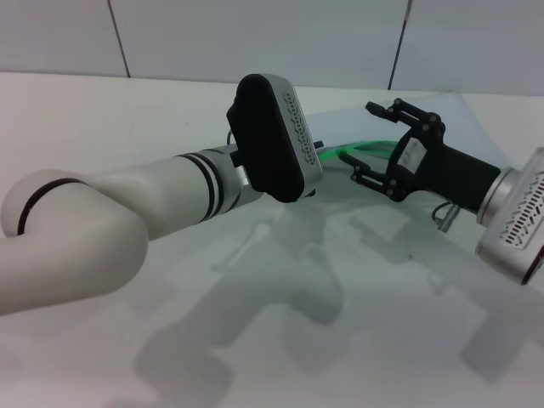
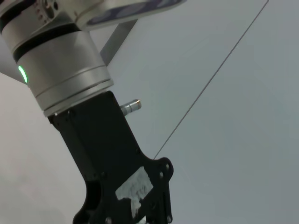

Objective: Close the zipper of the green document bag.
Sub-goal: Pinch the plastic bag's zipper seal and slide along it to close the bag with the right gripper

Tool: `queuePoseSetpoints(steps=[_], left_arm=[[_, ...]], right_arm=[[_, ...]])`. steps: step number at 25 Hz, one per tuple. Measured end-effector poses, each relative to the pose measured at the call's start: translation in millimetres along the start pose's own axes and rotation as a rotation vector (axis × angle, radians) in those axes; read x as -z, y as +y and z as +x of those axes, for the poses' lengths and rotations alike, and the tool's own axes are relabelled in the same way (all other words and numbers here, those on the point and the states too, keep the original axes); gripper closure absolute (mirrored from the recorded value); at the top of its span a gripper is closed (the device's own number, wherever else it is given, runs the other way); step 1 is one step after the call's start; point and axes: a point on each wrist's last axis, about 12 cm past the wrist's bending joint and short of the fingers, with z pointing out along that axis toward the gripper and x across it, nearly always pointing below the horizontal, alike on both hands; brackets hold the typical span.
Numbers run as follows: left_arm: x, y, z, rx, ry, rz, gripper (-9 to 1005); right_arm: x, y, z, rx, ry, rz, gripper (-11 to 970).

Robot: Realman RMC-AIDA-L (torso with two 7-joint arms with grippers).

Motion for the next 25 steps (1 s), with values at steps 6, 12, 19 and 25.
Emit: queuePoseSetpoints(steps=[6, 12, 19, 25], left_arm=[[-0.1, 1.0, -0.7, 0.002, 0.0, -0.001, 941], [1.0, 3.8, -3.9, 0.004, -0.004, 0.001, 941], [1.5, 4.6, -4.0, 0.003, -0.003, 0.004, 941], [1.5, 4.9, -4.2, 0.002, -0.003, 0.003, 941]], right_arm=[[-2.3, 1.5, -2.8, 0.004, -0.01, -0.006, 294], [-5.8, 8.9, -2.5, 0.031, 0.005, -0.02, 310], [-17.8, 17.8, -4.6, 0.082, 0.055, -0.009, 329], [-17.8, 16.5, -6.6, 0.087, 0.057, 0.016, 346]])
